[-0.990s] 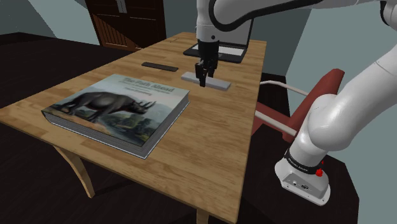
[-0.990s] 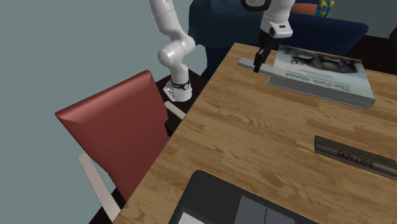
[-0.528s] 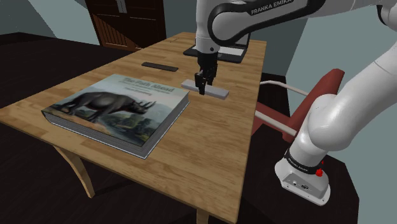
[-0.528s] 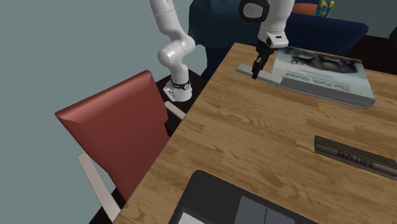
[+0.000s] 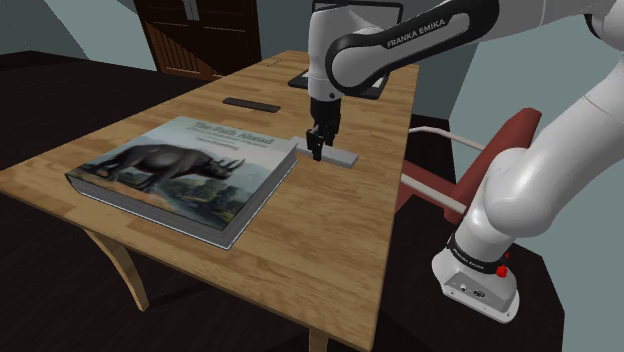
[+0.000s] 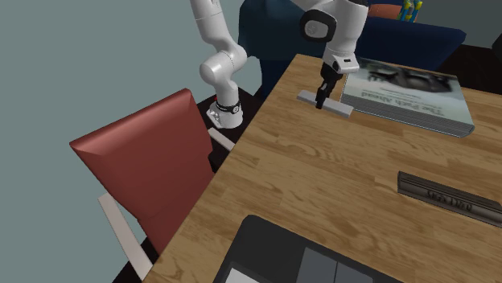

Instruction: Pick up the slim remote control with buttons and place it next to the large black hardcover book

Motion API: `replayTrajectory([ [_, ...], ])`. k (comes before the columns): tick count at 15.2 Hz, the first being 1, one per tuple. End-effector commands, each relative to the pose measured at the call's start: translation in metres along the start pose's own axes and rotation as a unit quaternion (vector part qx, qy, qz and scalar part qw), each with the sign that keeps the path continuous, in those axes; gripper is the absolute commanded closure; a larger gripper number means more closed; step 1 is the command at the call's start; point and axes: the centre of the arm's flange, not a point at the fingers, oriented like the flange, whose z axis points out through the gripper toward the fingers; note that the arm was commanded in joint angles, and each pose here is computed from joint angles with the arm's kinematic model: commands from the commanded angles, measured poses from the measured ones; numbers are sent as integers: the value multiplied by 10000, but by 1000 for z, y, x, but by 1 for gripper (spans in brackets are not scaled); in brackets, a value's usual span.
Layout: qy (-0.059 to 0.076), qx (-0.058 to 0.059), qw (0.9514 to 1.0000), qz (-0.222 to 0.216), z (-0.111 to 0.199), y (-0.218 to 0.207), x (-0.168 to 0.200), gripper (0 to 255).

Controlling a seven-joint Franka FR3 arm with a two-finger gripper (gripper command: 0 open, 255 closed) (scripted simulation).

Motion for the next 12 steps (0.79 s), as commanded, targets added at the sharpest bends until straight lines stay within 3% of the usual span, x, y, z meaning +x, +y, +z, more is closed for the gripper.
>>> replayTrajectory([
  [1, 5, 1, 10000, 1, 4, -1, -1, 255],
  [7, 5, 1, 10000, 1, 4, -1, 0, 255],
  [8, 5, 1, 10000, 1, 4, -1, 0, 0],
  [12, 5, 1, 10000, 1, 4, -1, -1, 0],
])
